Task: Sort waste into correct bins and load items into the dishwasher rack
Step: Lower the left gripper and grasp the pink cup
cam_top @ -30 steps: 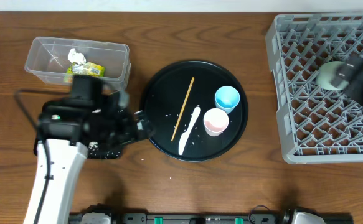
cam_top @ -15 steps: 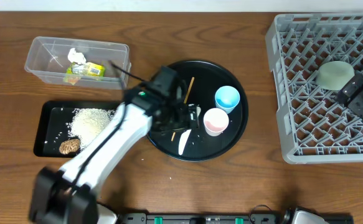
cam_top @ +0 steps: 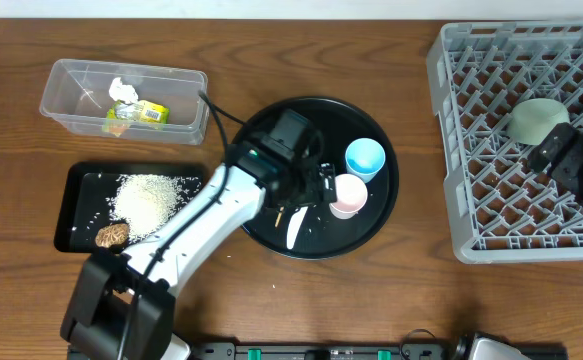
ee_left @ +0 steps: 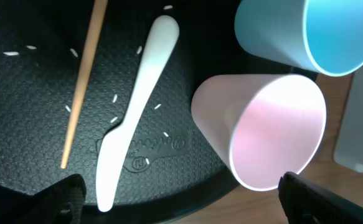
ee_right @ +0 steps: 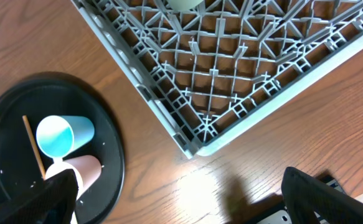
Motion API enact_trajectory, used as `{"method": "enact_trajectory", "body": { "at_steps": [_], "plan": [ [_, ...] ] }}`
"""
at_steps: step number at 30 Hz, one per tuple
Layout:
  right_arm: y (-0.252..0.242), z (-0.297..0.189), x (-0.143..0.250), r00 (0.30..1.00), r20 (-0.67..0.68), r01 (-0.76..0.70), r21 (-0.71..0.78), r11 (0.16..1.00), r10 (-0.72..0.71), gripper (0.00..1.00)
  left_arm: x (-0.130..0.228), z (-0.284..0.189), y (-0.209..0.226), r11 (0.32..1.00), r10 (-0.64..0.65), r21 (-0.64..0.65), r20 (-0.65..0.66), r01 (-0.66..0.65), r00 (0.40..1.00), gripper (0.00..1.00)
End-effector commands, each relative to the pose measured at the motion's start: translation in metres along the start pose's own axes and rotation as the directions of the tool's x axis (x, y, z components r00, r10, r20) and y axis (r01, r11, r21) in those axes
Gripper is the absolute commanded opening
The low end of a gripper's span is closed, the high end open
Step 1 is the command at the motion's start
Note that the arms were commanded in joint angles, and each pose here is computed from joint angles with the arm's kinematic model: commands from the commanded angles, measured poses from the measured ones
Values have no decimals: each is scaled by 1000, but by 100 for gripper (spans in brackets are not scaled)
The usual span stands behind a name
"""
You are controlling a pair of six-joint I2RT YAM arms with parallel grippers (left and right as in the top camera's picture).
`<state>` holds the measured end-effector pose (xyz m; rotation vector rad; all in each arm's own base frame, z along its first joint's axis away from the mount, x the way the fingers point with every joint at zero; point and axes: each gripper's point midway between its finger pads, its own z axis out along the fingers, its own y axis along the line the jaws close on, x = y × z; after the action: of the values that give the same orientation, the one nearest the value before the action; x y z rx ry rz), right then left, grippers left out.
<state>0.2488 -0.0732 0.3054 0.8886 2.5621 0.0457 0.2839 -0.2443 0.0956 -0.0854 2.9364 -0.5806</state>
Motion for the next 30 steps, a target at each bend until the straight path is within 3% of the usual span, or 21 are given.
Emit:
{"method": "enact_trajectory", "body": {
  "at_steps": [1,11,17,26,30],
  "plan": [
    [1,0,4,1000,-18,22,-11,1000,-22,99,-2,9,6,996,-27,-87,56,32,998,100],
    [-1,0,10,999,-43,28,-3,1000,-29,99,-3,37,6,994,-30,-104,35,33,999,94],
    [-1,0,11,999,-46,28,-2,1000,-28,99,-9,41,1,996,-25,-83,56,30,998,84],
    [5,0,21,994,-91,60,-48,997,-65,99,-12,52,2,995,-41,-84,56,45,998,49],
    [5,-1,23,993,-99,60,-49,997,-64,99,-11,55,4,994,-49,-90,50,54,998,25]
  ]
}}
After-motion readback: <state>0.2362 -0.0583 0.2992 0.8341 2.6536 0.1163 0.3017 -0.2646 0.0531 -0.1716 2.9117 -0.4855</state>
